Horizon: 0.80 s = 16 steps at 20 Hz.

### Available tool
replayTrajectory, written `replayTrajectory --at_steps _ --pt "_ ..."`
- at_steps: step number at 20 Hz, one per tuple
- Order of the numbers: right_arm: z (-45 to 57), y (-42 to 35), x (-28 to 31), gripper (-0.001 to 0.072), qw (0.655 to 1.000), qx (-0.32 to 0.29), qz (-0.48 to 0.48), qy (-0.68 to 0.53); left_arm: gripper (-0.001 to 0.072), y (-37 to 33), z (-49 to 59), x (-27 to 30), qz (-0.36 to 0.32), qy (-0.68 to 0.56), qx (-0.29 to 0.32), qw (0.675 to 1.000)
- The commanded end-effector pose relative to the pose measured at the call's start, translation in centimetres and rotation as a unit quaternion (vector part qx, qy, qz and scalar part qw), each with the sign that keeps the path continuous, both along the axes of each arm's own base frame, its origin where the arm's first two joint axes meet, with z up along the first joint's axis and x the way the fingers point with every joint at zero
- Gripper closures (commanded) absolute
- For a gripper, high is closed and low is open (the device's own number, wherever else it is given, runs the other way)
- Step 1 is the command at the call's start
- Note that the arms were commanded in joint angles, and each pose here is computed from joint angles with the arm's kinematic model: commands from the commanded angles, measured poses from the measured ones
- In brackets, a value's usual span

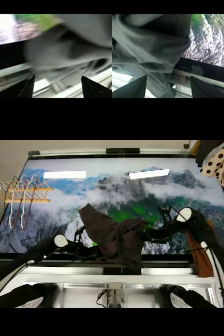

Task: Fold the shirts.

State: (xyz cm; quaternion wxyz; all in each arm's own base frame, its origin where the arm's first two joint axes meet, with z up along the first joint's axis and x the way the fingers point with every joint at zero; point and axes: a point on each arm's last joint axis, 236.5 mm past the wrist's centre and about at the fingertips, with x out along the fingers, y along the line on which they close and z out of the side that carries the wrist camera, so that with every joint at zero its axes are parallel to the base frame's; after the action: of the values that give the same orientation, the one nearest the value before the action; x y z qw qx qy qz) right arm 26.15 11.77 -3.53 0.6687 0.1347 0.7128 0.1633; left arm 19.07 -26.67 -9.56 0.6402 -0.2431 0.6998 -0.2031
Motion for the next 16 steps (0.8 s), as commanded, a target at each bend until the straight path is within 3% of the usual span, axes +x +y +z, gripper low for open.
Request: replayTrajectory --at_steps 1,2,3,4,13,14,16 --pt "-0.6 0.3 0.5 0.0057 1.0 0.007 -0.009 -0.003 0.021 -1.2 -1.3 1.8 0.055 -0.024 -0.005 0.998" --pt "-0.6 0.2 0.7 0.0057 1.0 0.005 -0.01 -0.007 0.033 -1.1 -1.5 2.0 0.064 -0.024 -0.003 0.998" --pt "-0.8 0.0 0.9 0.0057 1.0 0.001 -0.01 -0.011 0.0575 -1.0 -1.3 2.5 0.072 -0.025 -0.005 0.997" --pt "-0.9 -0.1 1.1 0.0057 1.0 -0.002 -0.013 -0.016 0.0673 -0.9 -0.7 3.1 0.073 -0.032 -0.01 0.997" --pt "-4.9 2.5 2.2 0.0058 0.995 0.058 -0.075 -0.015 0.0673 1.1 5.6 7.2 0.073 -0.112 -0.058 0.989" --pt "-5.4 2.9 2.3 0.0121 0.994 0.067 -0.085 -0.003 0.0673 1.1 6.1 7.3 0.067 -0.124 -0.061 0.988" --pt "-5.7 3.2 2.7 0.0636 0.992 0.076 -0.097 0.001 0.0673 1.0 8.1 8.5 0.053 -0.167 -0.07 0.982"
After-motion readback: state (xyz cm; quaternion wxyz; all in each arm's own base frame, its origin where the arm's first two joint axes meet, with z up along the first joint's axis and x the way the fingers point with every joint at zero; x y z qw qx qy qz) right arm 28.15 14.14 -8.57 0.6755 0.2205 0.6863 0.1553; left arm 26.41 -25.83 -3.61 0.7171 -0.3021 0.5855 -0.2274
